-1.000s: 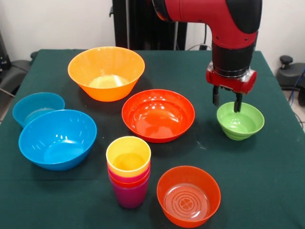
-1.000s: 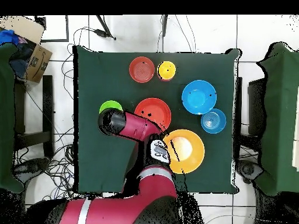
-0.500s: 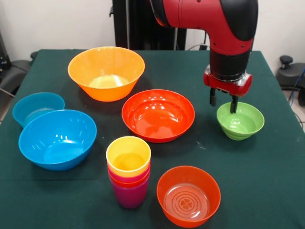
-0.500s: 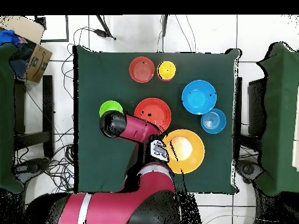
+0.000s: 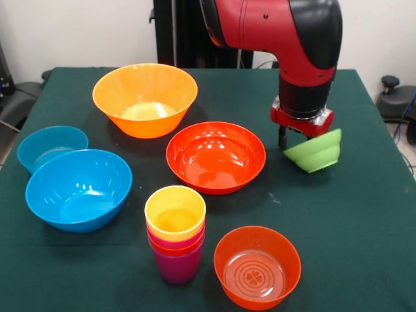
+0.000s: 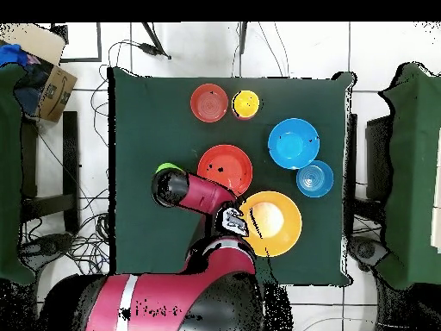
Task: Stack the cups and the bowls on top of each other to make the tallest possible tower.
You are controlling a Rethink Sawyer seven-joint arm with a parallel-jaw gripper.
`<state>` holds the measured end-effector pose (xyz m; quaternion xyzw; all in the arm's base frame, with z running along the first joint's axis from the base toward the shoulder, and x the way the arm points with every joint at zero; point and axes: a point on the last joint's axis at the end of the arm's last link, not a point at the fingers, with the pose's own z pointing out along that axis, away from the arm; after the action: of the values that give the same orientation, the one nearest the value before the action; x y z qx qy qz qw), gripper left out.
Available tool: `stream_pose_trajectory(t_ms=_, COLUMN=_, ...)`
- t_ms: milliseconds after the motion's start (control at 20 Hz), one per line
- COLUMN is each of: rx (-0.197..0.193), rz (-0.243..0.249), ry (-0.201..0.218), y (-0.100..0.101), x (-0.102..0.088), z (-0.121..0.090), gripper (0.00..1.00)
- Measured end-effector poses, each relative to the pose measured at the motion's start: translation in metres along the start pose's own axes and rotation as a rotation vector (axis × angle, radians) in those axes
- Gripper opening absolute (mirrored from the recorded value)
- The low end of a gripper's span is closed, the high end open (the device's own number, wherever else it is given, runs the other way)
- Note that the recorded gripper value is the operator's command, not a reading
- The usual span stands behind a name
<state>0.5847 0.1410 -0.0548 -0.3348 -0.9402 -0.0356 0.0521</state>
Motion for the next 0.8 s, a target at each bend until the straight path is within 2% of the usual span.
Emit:
stream_pose_trajectory(t_ms=350, rx=-0.012, rz=0.003, ry=-0.037, y=0.0, x=-0.007, z=0.001, gripper=1.0)
stream_pose_trajectory(t_ms=800, rx=-0.03, rz=0.011, ry=-0.052, y=0.003, x=-0.013, z=0.0, gripper=1.0)
